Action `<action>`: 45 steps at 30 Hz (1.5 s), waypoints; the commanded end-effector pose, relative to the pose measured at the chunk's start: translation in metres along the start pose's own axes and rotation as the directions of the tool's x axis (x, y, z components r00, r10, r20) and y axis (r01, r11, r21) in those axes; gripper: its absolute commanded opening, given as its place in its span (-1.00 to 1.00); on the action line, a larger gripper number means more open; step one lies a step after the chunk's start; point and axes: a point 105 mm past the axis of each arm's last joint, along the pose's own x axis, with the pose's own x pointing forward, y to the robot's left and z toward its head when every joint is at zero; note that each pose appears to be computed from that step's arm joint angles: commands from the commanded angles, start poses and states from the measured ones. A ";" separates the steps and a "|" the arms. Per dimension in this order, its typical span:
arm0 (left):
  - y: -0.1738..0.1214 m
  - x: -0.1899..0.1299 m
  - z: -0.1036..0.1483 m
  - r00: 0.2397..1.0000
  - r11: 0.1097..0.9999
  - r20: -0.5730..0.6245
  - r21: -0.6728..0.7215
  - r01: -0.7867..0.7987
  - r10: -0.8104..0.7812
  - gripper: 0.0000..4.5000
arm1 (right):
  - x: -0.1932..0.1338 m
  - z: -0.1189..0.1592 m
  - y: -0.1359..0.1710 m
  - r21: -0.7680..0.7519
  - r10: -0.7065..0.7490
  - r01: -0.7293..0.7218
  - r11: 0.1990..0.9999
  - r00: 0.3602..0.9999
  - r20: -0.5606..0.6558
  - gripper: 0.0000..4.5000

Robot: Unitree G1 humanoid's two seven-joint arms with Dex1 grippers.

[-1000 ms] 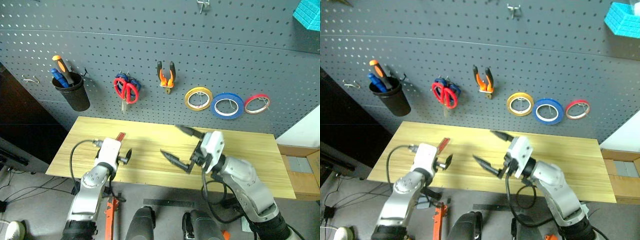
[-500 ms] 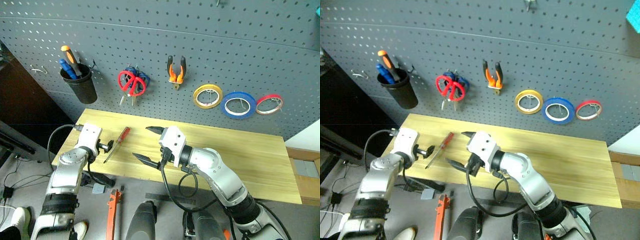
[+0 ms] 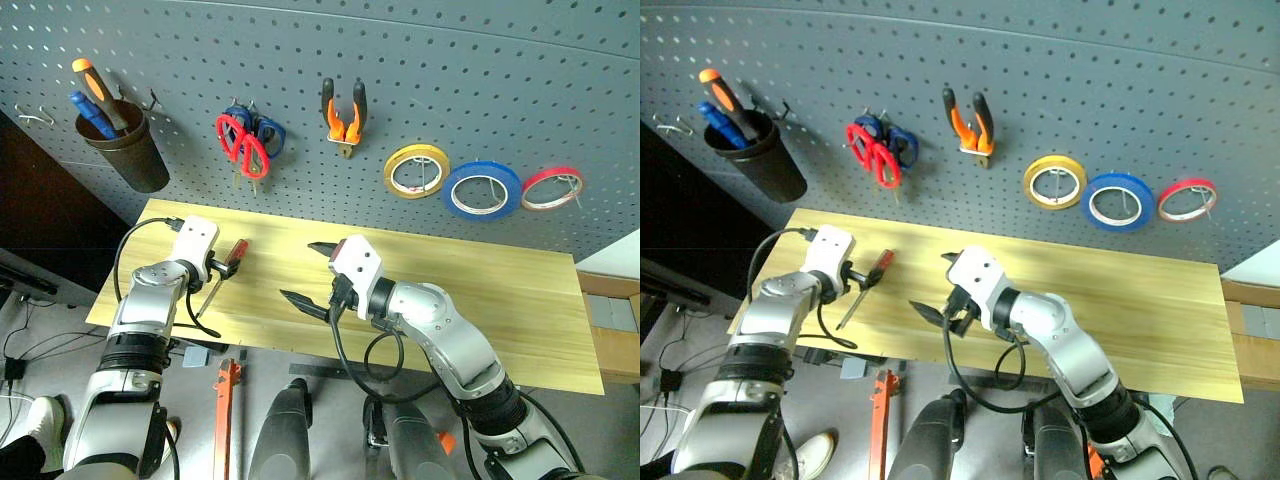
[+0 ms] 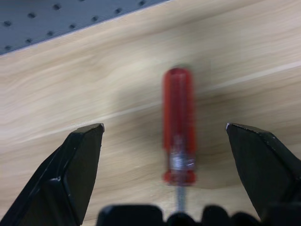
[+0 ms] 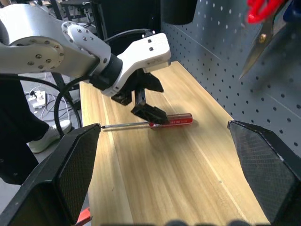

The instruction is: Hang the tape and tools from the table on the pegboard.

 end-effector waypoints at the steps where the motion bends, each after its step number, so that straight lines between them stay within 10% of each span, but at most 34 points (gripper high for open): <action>1: 0.006 -0.002 0.006 1.000 1.000 0.017 -0.006 0.001 -0.001 0.99 | -0.003 0.016 0.006 0.000 0.007 -0.007 1.000 0.998 0.057 1.00; 9: 0.004 0.011 0.000 0.998 0.974 -0.031 -0.221 0.055 -0.063 0.99 | -0.007 0.020 0.005 0.004 0.001 -0.001 1.000 0.999 0.051 1.00; 20: 0.001 0.015 0.008 0.997 0.983 -0.013 -0.166 0.076 -0.079 -0.60 | -0.005 0.019 0.002 0.009 -0.013 0.013 1.000 0.999 0.052 1.00; 39: -0.076 -0.056 0.034 0.964 0.999 0.262 -0.022 -0.033 0.037 -0.62 | -0.053 0.032 0.002 0.028 0.026 -0.033 0.999 0.976 0.218 1.00; 45: -0.076 -0.111 0.097 0.768 0.956 0.602 0.023 -0.291 0.219 -0.62 | -0.042 0.065 0.000 0.063 -0.013 -0.014 0.998 0.915 0.403 1.00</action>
